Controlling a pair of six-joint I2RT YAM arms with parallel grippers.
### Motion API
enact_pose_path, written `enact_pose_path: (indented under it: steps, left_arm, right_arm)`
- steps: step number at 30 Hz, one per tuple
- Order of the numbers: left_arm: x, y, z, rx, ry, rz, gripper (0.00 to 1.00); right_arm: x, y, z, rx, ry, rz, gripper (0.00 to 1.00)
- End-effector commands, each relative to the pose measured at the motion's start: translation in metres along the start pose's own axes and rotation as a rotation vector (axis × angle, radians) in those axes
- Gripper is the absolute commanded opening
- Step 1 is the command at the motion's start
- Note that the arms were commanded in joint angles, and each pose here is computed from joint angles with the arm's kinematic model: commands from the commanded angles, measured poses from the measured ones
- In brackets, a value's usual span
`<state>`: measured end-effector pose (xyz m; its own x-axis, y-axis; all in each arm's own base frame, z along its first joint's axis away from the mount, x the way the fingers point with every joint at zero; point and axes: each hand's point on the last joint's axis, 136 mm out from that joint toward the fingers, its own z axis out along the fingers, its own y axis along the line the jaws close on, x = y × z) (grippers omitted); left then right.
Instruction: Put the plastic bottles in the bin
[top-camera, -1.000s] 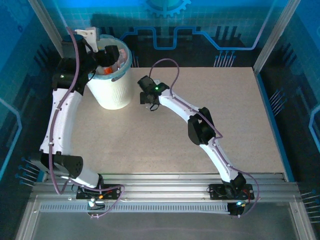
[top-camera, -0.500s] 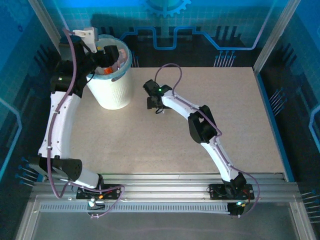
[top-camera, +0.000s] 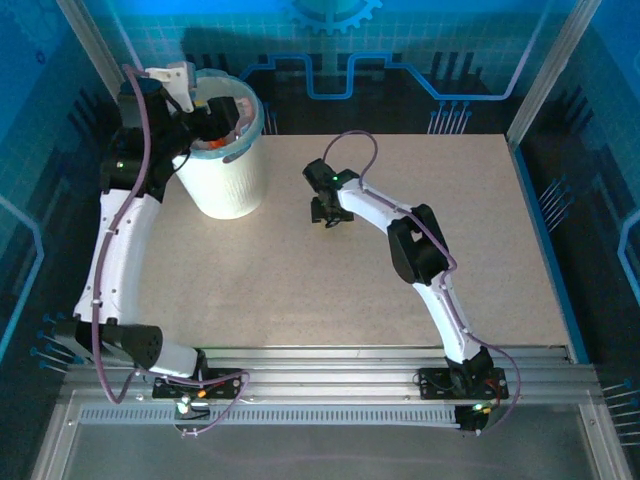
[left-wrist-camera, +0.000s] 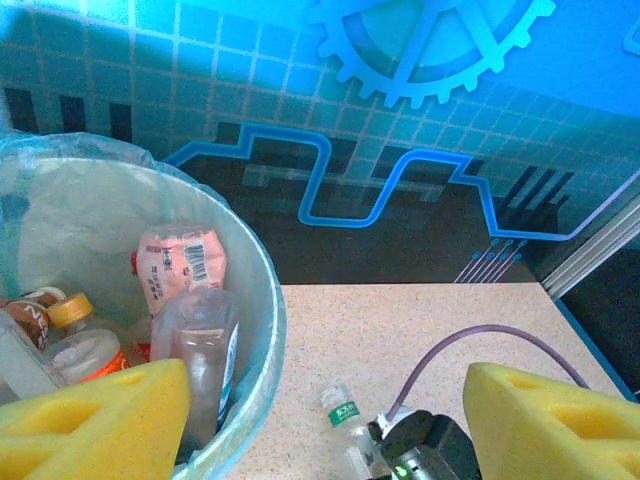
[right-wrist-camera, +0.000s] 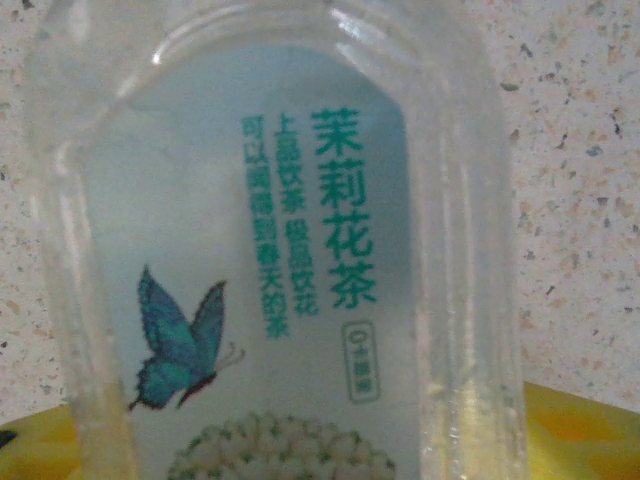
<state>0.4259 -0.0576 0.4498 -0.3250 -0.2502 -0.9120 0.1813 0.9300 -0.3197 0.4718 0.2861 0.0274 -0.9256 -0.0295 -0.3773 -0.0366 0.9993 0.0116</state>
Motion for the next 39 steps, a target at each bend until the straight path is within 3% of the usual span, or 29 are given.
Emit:
enact_pose_path:
  steps: [1,8,18,26,39]
  left_arm:
    - [0.0,-0.009,-0.012,0.03,-0.009,-0.003,0.73]
    - [0.005,-0.01,-0.013,0.038,0.006,-0.013,0.73]
    - [0.033,-0.039,-0.017,0.193,0.13,-0.153,0.73]
    - [0.075,-0.101,-0.021,0.362,0.229,-0.19,0.74]
    - [0.11,-0.214,-0.074,0.735,0.346,-0.168,0.76]
  right_arm:
    - [-0.005,0.0,-0.015,-0.031,-0.009,-0.006,0.65]
    - [-0.004,-0.005,-0.029,-0.031,-0.023,-0.023,0.54]
    - [-0.003,0.002,-0.137,-0.213,-0.244,-0.126,0.52]
    - [0.044,0.005,-0.233,-0.391,-0.454,-0.226,0.51]
    - [0.102,-0.023,-0.355,-0.669,-0.79,-0.29,0.5]
